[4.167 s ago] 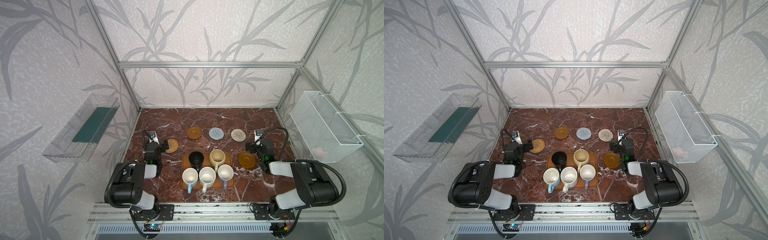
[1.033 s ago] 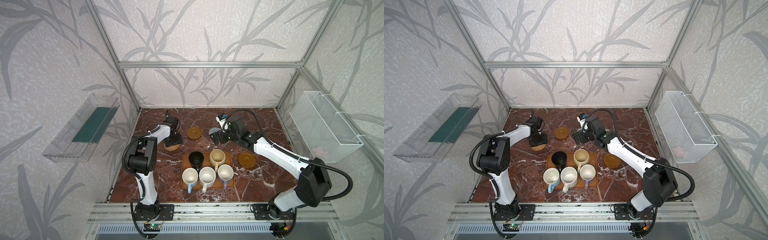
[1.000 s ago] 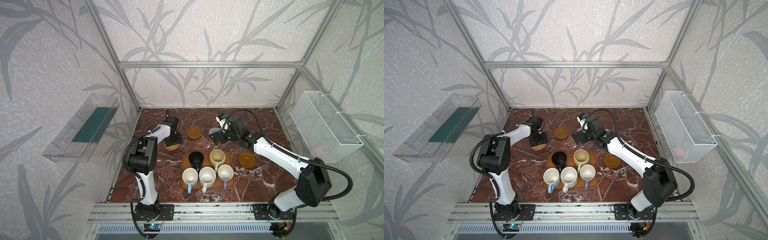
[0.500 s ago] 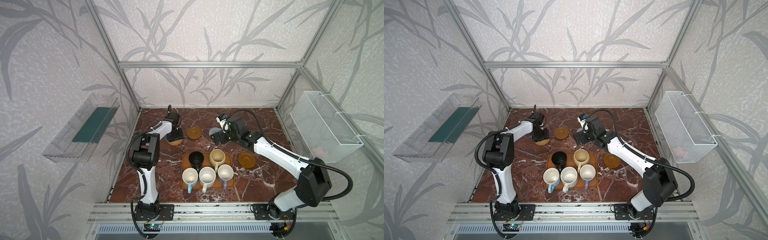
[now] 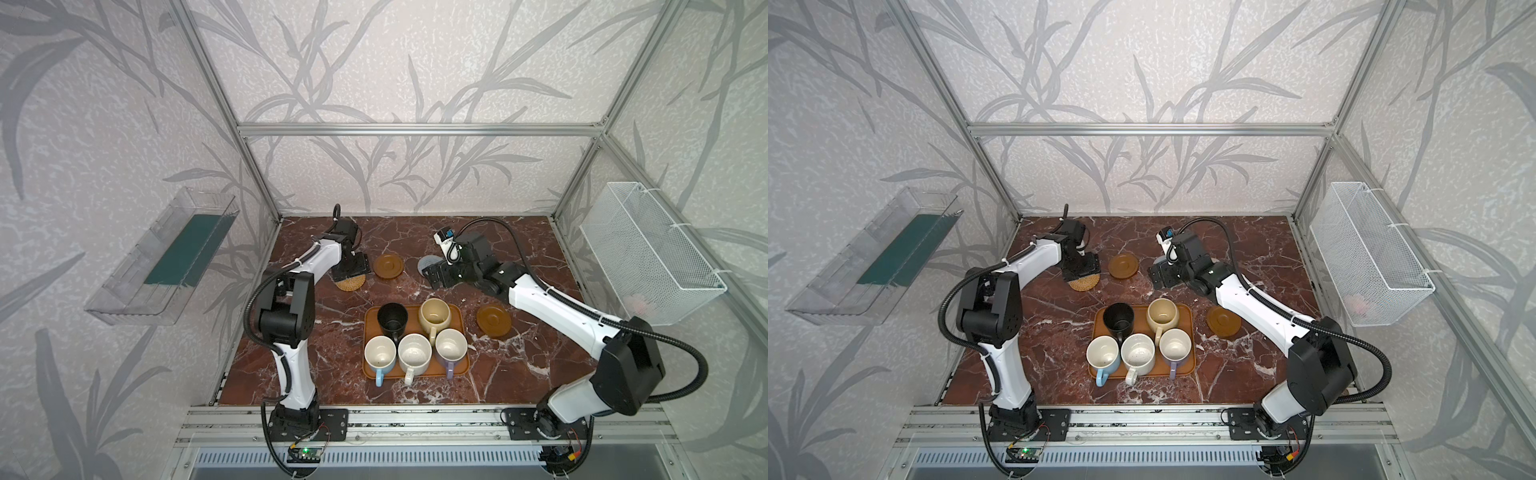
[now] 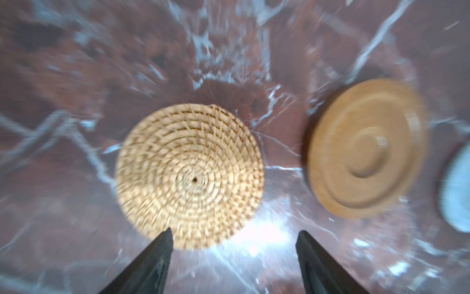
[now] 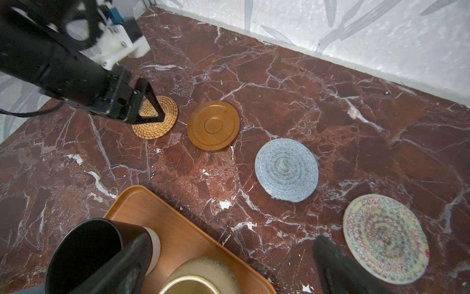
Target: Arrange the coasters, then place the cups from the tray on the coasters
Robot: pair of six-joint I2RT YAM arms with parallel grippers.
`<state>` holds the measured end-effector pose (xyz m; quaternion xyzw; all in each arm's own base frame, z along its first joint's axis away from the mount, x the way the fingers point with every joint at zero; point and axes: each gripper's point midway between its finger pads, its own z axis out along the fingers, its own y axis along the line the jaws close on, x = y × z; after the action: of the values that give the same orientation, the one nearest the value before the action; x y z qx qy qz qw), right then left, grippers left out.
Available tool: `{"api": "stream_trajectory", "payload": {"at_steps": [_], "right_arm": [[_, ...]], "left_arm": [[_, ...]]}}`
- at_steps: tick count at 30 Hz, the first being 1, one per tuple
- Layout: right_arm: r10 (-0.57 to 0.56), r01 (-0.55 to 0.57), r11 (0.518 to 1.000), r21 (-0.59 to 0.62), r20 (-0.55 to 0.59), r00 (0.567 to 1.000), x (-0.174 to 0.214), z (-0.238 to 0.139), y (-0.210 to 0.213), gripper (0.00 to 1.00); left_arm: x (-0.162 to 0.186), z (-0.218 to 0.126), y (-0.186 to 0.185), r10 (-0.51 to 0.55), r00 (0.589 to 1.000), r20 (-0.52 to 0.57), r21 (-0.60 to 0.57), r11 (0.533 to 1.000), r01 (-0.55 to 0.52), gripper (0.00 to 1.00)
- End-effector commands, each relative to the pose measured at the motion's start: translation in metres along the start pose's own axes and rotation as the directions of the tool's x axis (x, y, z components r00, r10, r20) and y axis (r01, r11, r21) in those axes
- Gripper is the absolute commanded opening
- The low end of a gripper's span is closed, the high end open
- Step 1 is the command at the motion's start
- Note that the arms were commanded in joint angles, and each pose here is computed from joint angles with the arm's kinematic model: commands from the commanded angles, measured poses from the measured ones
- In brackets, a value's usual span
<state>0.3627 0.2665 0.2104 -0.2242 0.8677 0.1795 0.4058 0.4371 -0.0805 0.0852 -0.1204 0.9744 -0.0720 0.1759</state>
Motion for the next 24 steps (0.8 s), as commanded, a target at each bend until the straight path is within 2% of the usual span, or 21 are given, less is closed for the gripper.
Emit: {"api": "stream_trajectory", "payload": {"at_steps": [1, 5, 7, 9, 12, 16, 19, 24], "right_arm": [[0.009, -0.012, 0.999, 0.031, 0.099, 0.995, -0.023, -0.025, -0.003, 0.99], [0.036, -0.042, 0.998, 0.041, 0.144, 0.989, -0.030, -0.032, -0.006, 0.99], [0.043, -0.049, 0.998, 0.030, 0.170, 0.984, -0.033, -0.040, -0.005, 0.99], [0.058, -0.058, 0.998, -0.004, 0.240, 0.969, -0.040, -0.052, 0.000, 0.99], [0.076, -0.077, 0.997, -0.008, 0.301, 0.951, -0.047, -0.068, -0.001, 0.99], [0.068, -0.067, 0.998, -0.012, 0.264, 0.962, -0.048, -0.070, -0.002, 0.99], [0.092, -0.088, 0.996, -0.028, 0.256, 0.962, -0.043, -0.064, -0.003, 0.99], [0.100, -0.100, 0.995, -0.016, 0.257, 0.961, -0.038, -0.056, -0.009, 0.99]], "left_arm": [[-0.016, -0.057, -0.007, 0.020, 0.992, 0.128, 0.044, 0.999, -0.025, 0.86], [-0.017, -0.075, -0.015, -0.056, 0.981, 0.186, 0.173, 0.985, 0.023, 0.90], [-0.021, -0.079, -0.015, -0.159, 0.959, 0.233, 0.285, 0.954, 0.089, 0.86], [-0.026, -0.092, -0.018, -0.209, 0.931, 0.298, 0.402, 0.913, 0.077, 0.83], [-0.026, -0.104, -0.016, -0.207, 0.918, 0.338, 0.394, 0.917, 0.061, 0.84], [-0.019, -0.104, -0.028, -0.169, 0.939, 0.300, 0.422, 0.906, 0.029, 0.99], [-0.012, -0.102, -0.041, -0.164, 0.949, 0.270, 0.472, 0.881, 0.019, 0.99], [0.001, -0.094, -0.059, -0.086, 0.975, 0.205, 0.434, 0.901, -0.011, 0.98]]}}
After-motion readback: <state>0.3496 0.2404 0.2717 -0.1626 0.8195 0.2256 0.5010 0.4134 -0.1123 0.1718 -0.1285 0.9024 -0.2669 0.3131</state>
